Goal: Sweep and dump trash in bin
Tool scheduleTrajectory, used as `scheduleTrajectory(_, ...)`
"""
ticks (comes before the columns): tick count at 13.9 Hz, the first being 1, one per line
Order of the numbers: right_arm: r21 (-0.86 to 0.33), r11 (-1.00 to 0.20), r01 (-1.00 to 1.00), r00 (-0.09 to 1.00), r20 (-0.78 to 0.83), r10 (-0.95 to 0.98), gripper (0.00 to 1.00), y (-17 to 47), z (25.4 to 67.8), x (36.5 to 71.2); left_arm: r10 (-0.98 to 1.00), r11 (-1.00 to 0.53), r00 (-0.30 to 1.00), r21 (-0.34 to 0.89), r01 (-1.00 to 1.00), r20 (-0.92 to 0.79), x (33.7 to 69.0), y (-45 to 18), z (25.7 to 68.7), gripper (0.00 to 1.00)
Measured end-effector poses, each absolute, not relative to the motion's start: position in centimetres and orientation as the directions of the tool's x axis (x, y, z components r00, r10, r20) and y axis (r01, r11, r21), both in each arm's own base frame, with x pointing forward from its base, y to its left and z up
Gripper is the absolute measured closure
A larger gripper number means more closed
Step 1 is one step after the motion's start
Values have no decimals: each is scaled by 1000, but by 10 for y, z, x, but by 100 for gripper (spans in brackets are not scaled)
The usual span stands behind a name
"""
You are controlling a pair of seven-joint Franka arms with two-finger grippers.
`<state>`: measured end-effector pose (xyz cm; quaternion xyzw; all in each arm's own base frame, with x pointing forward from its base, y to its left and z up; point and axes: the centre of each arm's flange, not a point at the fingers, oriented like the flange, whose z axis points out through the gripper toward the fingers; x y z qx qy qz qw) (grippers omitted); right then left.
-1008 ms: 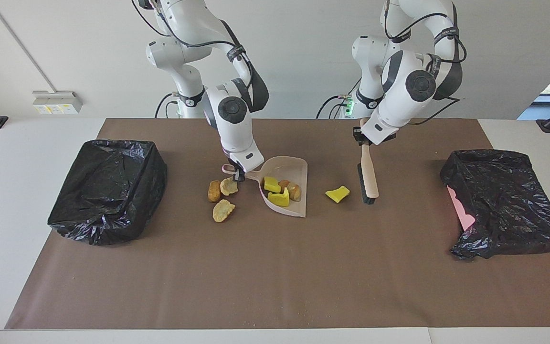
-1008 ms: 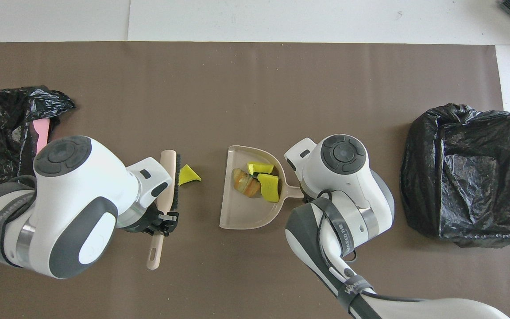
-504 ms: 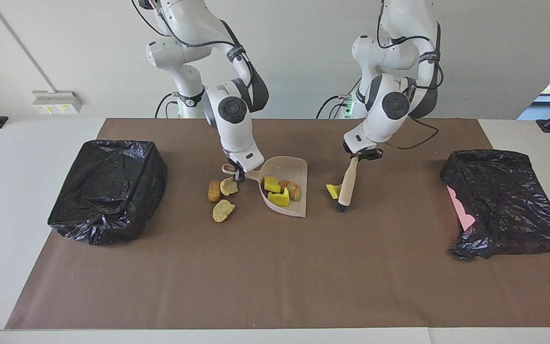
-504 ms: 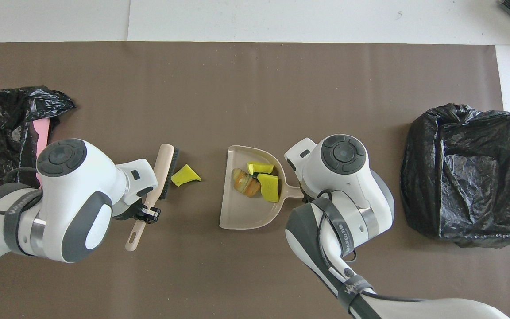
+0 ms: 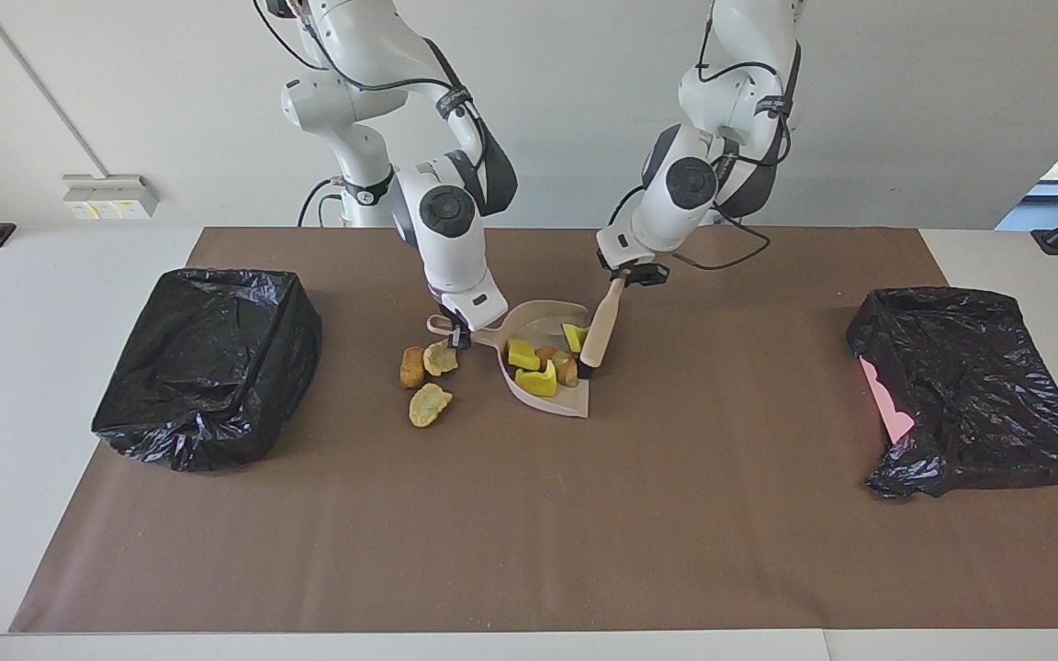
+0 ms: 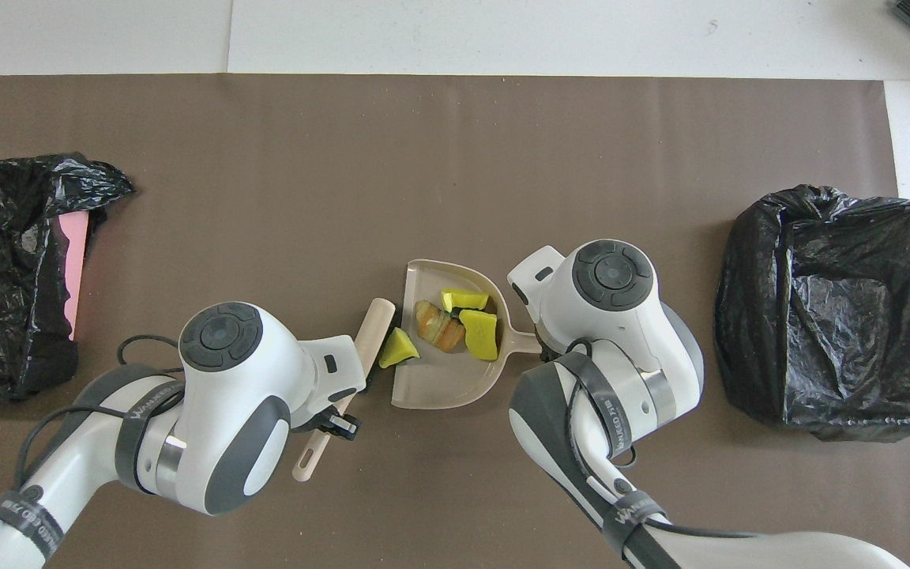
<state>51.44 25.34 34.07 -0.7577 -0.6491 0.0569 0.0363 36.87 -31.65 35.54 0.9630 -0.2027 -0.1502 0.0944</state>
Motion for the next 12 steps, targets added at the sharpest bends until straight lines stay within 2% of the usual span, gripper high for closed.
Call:
scheduleTrajectory(3,-129,-154,980,150,-40,988,68,253,340,514,-386,-912,888,245,-328,-250,356,-340,371,74)
scheduleTrajectory(9,-129,-154,980,150,-40,988,68,253,341,514,-357,-927,870,246,-284,-341,359,-312,390,74)
scheduleTrajectory(12,-129,-154,980,150,-40,988,68,253,341,514,-278,-955,876,212,-207,-395,356,-303,391,74)
